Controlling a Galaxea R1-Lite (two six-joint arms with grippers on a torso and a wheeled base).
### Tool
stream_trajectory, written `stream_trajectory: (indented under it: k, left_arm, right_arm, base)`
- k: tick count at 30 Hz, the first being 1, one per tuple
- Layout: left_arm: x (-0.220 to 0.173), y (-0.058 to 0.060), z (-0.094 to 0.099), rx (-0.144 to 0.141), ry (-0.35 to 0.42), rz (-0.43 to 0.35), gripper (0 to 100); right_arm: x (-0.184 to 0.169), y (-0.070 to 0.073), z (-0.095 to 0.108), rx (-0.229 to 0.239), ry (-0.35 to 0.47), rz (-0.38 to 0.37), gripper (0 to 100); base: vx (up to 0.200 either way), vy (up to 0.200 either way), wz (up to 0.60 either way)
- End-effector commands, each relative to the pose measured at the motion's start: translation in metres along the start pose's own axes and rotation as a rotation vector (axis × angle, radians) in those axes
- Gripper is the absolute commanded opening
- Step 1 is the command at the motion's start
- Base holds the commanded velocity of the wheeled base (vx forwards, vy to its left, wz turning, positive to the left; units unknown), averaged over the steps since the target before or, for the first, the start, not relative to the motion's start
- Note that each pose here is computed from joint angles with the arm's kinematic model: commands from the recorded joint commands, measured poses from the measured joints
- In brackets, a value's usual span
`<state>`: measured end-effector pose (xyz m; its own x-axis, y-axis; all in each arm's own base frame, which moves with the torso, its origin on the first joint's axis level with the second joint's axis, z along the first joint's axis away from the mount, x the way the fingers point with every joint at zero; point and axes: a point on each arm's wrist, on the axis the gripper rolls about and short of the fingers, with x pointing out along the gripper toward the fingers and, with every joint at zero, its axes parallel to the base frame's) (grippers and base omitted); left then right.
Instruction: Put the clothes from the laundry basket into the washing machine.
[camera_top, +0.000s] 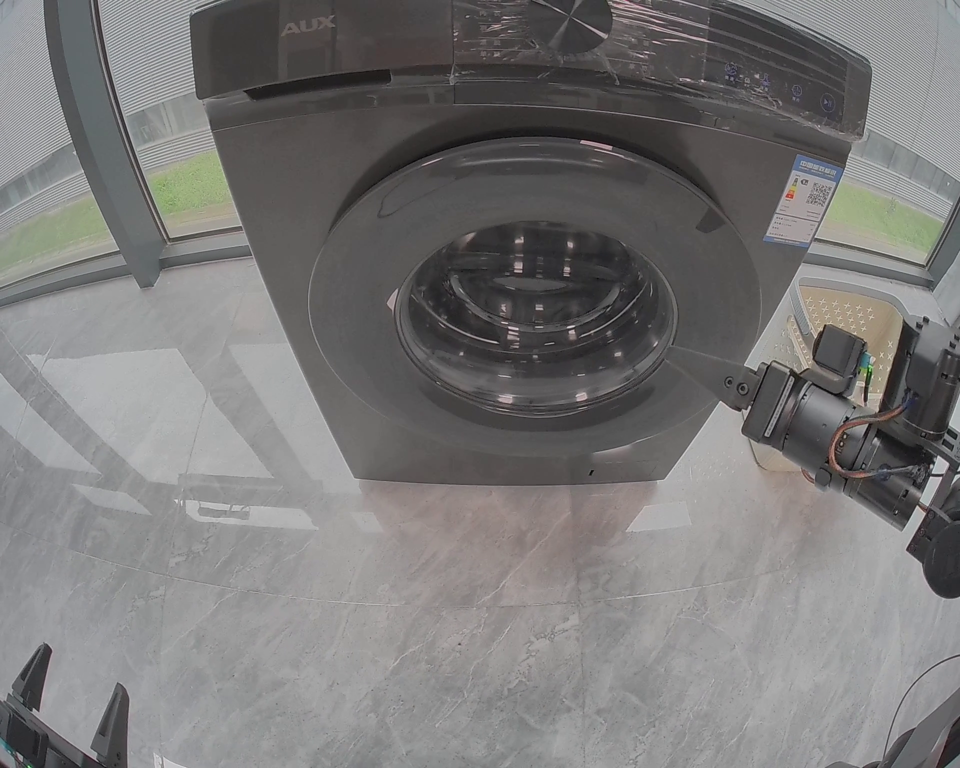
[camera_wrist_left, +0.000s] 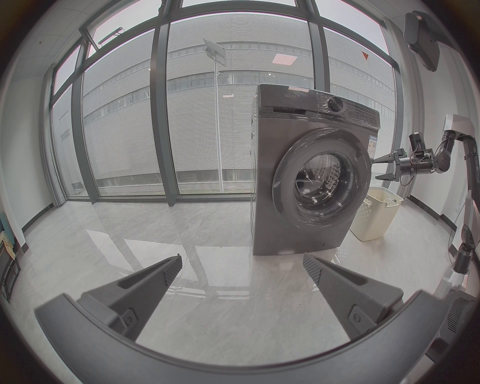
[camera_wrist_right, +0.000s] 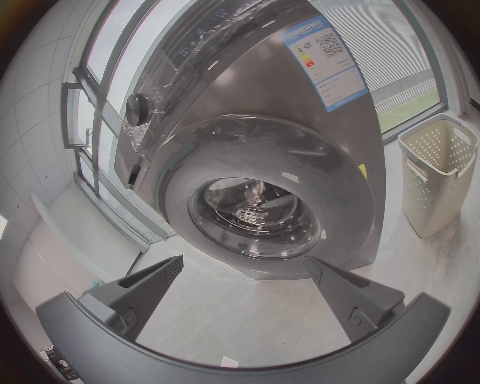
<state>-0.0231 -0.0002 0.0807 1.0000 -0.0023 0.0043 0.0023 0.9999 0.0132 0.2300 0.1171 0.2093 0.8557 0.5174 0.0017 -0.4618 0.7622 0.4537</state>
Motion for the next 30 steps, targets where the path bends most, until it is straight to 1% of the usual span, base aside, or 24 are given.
stream_trajectory:
  k: [1, 5, 9, 13, 17, 22, 25, 28, 30]
  left_arm:
    - [0.001, 0.0, -0.005, -0.001, 0.009, -0.002, 100]
    - [0.001, 0.0, -0.005, -0.001, 0.009, -0.001, 100]
    - [0.001, 0.0, -0.005, -0.001, 0.009, -0.001, 100]
    - [0.001, 0.0, -0.005, -0.003, 0.009, -0.002, 100]
    - [0.001, 0.0, -0.005, -0.003, 0.009, -0.001, 100]
    - [0.001, 0.0, -0.005, -0.006, 0.009, -0.001, 100]
    - [0.001, 0.0, -0.005, -0.004, 0.009, -0.001, 100]
    - [0.001, 0.0, -0.005, -0.004, 0.009, -0.002, 100]
    - [0.001, 0.0, -0.005, -0.004, 0.009, -0.002, 100]
  right_arm:
    - [-0.004, 0.005, 0.006, -0.004, -0.024, 0.02, 100]
    - [-0.002, 0.008, 0.012, -0.007, -0.044, 0.03, 100]
    - [0.0, 0.01, 0.017, -0.007, -0.062, 0.036, 100]
    - [0.002, 0.009, 0.017, -0.009, -0.064, 0.032, 100]
    - [0.007, 0.01, 0.02, -0.008, -0.086, 0.013, 100]
    - [0.015, 0.008, 0.025, -0.007, -0.107, -0.005, 100]
    - [0.017, 0.007, 0.029, -0.008, -0.139, -0.037, 100]
    - [0.021, 0.004, 0.028, -0.007, -0.141, -0.065, 100]
    - [0.022, 0.003, 0.027, -0.005, -0.138, -0.068, 100]
  base:
    - [0.0, 0.0, 0.0]
    - [0.0, 0.0, 0.0]
    - [0.2, 0.0, 0.0]
    - [0.2, 0.0, 0.0]
    - [0.2, 0.0, 0.0]
    - [0.0, 0.0, 0.0]
    - [0.0, 0.0, 0.0]
    - [0.0, 0.0, 0.0]
    - [0.0, 0.0, 0.0]
